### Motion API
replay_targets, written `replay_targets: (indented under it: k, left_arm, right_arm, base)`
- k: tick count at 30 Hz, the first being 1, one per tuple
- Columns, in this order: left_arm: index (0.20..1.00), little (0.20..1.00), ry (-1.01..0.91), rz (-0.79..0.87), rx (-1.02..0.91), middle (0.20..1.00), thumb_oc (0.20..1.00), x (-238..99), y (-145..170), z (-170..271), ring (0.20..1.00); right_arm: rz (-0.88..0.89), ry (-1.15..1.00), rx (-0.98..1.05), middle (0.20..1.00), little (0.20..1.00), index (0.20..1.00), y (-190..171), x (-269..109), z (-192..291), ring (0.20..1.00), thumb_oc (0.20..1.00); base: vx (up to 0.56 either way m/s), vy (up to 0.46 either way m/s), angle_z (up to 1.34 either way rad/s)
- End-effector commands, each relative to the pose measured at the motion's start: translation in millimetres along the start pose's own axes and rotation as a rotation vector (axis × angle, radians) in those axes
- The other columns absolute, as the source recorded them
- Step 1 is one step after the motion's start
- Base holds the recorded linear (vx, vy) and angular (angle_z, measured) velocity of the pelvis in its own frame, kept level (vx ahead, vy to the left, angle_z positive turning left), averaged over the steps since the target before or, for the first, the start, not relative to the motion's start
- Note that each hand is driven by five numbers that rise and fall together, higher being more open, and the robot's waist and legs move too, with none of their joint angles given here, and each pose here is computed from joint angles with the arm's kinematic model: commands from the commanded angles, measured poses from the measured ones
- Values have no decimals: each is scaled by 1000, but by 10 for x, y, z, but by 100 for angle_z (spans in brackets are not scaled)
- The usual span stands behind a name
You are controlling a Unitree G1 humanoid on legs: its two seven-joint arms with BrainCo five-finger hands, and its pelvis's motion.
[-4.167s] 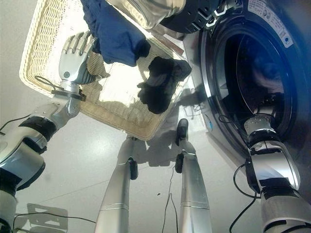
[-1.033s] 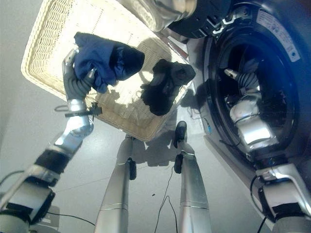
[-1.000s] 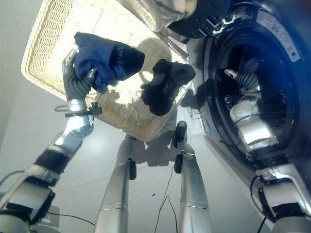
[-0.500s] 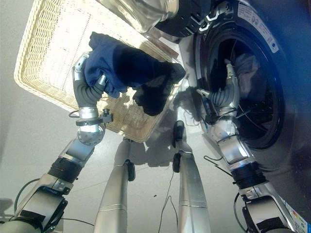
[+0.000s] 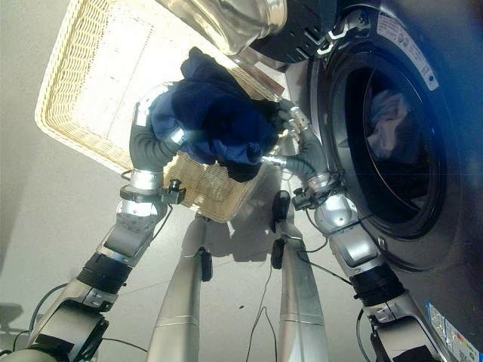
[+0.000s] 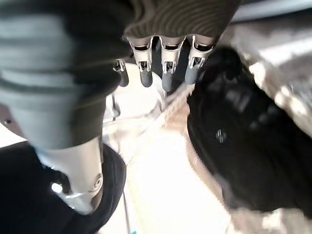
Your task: Put the clothes into the washing machine.
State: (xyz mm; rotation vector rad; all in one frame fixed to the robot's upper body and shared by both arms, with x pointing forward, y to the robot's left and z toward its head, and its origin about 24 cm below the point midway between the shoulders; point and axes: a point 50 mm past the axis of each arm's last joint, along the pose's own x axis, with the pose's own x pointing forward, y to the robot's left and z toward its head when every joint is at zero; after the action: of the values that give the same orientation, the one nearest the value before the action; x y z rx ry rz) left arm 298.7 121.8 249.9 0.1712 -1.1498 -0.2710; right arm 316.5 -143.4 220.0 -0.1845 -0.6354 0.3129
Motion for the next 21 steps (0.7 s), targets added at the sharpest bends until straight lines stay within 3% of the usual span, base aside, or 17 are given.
replay_targets:
  k: [1,13,21]
  left_arm:
    - [200,200,-173,-59,-121,200,200,147,-97,284,200]
    - [200,200,-167,-104,6,200,200,172,-253,289,200]
    - [200,200,-202,-64,264,200,200,192,-185,259,200]
  right_arm:
    - [128,-195,93,1000,1000,1000,143,-10,361,1000,1000]
    - [269,-263,214,1000,1000,1000,350,51,527,1000,1000]
    - [353,-308,392,1000,1000,1000,370,54,623,1000,1000]
  base:
    - [0,0,0]
    - [0,0,0]
    - [0,0,0]
